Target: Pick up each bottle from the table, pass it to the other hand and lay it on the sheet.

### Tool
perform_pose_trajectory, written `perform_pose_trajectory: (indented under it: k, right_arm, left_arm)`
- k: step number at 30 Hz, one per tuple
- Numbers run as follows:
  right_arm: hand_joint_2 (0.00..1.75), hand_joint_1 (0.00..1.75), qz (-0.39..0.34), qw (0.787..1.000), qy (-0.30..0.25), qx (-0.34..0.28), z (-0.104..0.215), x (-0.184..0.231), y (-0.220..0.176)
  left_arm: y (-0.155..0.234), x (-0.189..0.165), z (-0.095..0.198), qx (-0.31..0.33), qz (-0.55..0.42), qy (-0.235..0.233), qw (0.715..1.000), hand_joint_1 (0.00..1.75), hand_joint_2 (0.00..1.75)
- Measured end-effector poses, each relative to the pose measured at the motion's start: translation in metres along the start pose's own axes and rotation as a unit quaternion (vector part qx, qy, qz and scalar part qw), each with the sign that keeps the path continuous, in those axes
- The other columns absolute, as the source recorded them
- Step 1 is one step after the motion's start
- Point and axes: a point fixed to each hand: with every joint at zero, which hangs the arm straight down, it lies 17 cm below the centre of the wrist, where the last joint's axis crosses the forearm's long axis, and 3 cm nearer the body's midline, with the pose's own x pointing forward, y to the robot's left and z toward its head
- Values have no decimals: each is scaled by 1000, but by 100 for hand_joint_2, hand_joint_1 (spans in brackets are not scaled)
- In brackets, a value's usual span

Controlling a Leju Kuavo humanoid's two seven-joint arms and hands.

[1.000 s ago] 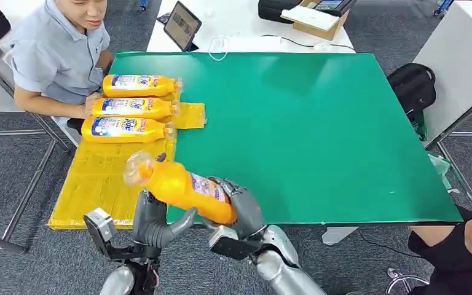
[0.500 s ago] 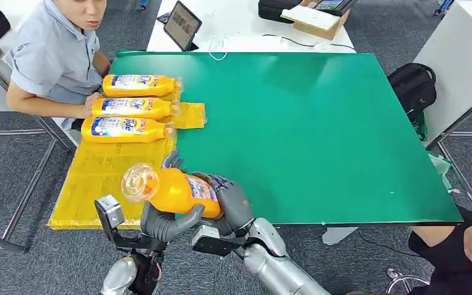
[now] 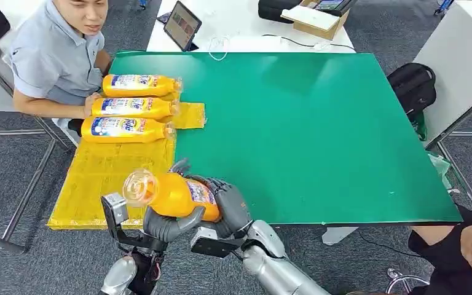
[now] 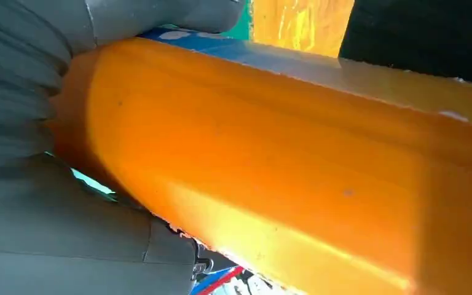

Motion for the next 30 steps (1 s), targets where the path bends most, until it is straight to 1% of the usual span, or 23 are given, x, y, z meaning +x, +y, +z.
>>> perform_pose_trajectory:
  k: [1, 2, 3, 9, 13, 16, 19, 20, 24, 25, 27, 28, 30]
  right_arm:
    - [175, 0, 0, 1000, 1, 0, 0, -1, 0]
    - [175, 0, -1, 1000, 3, 0, 0, -1, 1]
    - [0, 0, 0, 1000, 5, -1, 0, -2, 1]
    - [0, 0, 19, 999, -3, -27, -2, 5, 0]
    - [0, 0, 28, 998, 0, -63, -4, 7, -12]
    - [0, 0, 36, 995, -12, -90, -2, 19, -20]
    - [0, 0, 31, 992, -18, -121, 6, 32, -33]
    - [0, 0, 30, 991, -19, -131, 8, 35, -37]
    - [0, 0, 29, 987, -24, -158, 11, 43, -54]
    - [0, 0, 30, 986, -25, -162, 13, 45, -56]
    - [0, 0, 36, 984, -29, -175, 19, 51, -63]
    - [0, 0, 45, 981, -36, -186, 21, 57, -72]
    - [0, 0, 56, 975, -44, -211, 25, 67, -89]
  left_arm:
    - [1, -1, 0, 1, 2, 1, 1000, 175, 175]
    - [1, -1, -1, 1, 3, 1, 1000, 175, 175]
    - [1, -1, -2, 0, 5, 1, 1000, 175, 175]
    - [6, -2, -6, 11, 16, 4, 1000, 175, 175]
    - [18, 2, -11, 38, 22, -4, 999, 175, 175]
    - [47, 12, -18, 92, 11, -21, 995, 175, 175]
    - [87, 28, -21, 162, -45, -50, 985, 175, 175]
    - [97, 33, -21, 174, -59, -56, 981, 175, 175]
    - [110, 40, -21, 190, -76, -66, 977, 175, 175]
    - [116, 44, -20, 204, -104, -73, 971, 175, 175]
    - [130, 59, -17, 237, -202, -95, 945, 175, 175]
    - [141, 72, -14, 257, -283, -112, 917, 175, 175]
    - [152, 96, -14, 266, -416, -142, 858, 175, 175]
